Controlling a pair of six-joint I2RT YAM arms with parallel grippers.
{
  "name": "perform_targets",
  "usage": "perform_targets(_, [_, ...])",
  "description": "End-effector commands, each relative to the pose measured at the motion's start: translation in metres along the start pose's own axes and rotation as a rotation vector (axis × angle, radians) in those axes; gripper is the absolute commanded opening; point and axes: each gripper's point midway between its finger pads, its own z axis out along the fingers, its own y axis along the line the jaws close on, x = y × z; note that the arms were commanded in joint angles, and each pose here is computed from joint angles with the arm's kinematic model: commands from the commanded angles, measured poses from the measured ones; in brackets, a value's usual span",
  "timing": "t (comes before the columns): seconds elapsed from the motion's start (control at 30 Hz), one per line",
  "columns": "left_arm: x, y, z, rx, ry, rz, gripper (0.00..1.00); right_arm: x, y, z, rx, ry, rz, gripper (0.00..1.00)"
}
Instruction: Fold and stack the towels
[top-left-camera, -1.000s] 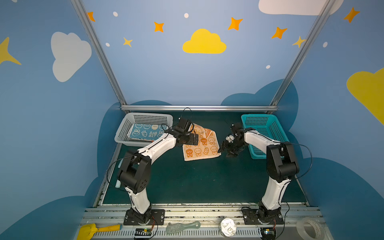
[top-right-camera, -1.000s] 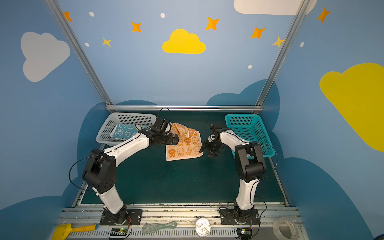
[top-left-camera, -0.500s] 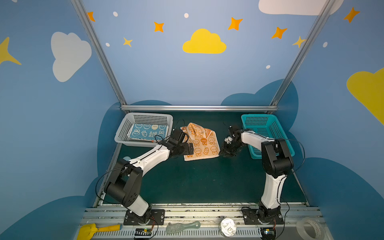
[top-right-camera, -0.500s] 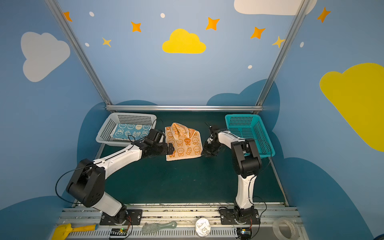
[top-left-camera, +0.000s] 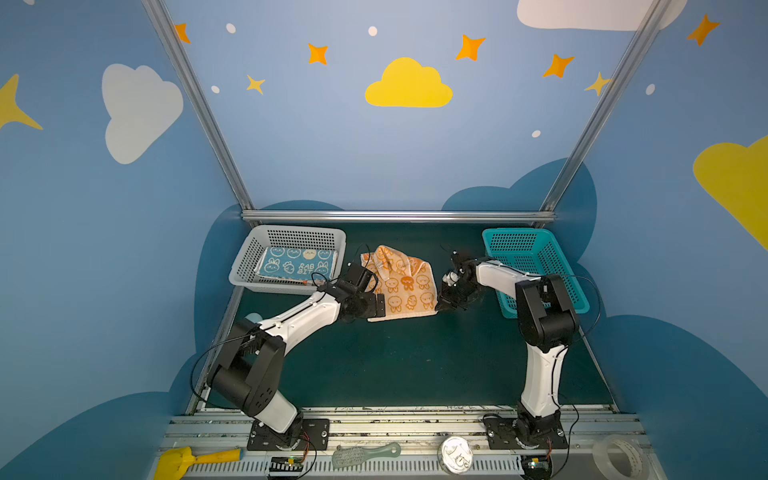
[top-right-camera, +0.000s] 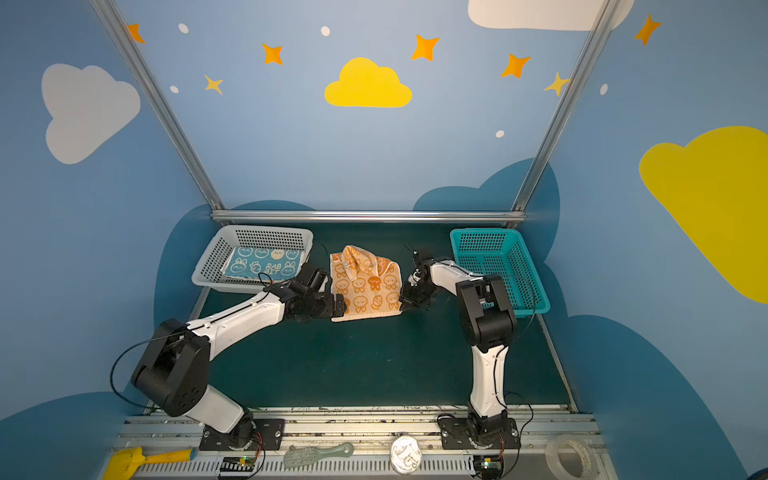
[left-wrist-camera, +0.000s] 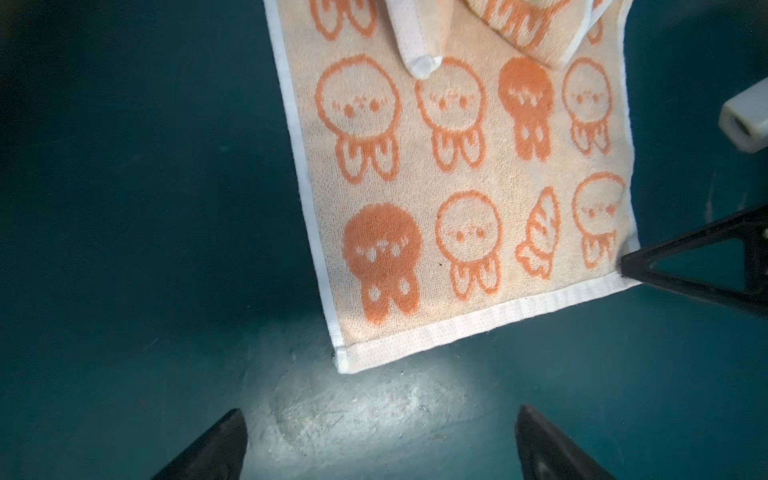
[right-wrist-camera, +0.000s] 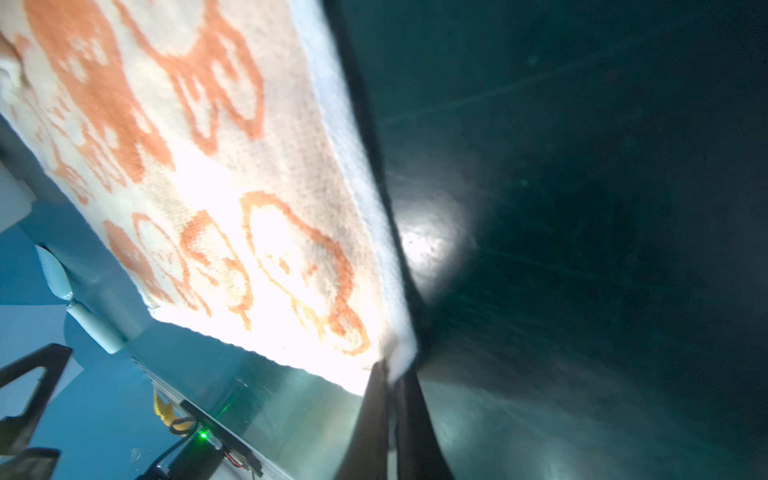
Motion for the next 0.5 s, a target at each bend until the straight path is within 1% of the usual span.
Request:
perform_targets(0.0, [0.012, 0.010, 0.005, -0.057, 0.076, -0.001, 1.00, 0.005, 0.000, 0.011, 0.005, 0.026, -0.006, 0.00])
perform_targets(0.07, [0.014, 0.014, 0.010, -0.080, 0.092, -0.007, 1.00, 0.006, 0.000, 0.010, 0.003, 0.027, -0.007, 0.00])
perform_targets(0.23, [0.023, 0.017, 0.027, -0.081, 0.160, -0.035, 0.96, 0.010, 0.002, 0.006, -0.003, 0.030, -0.015, 0.00])
perform_targets(0.37, [0.027, 0.019, 0.037, -0.077, 0.187, -0.055, 0.87, 0.011, 0.003, 0.002, -0.011, 0.020, -0.021, 0.00])
perform_targets(0.47, [0.027, 0.019, 0.044, -0.069, 0.199, -0.074, 0.84, 0.013, 0.005, 0.000, -0.018, 0.023, -0.023, 0.00])
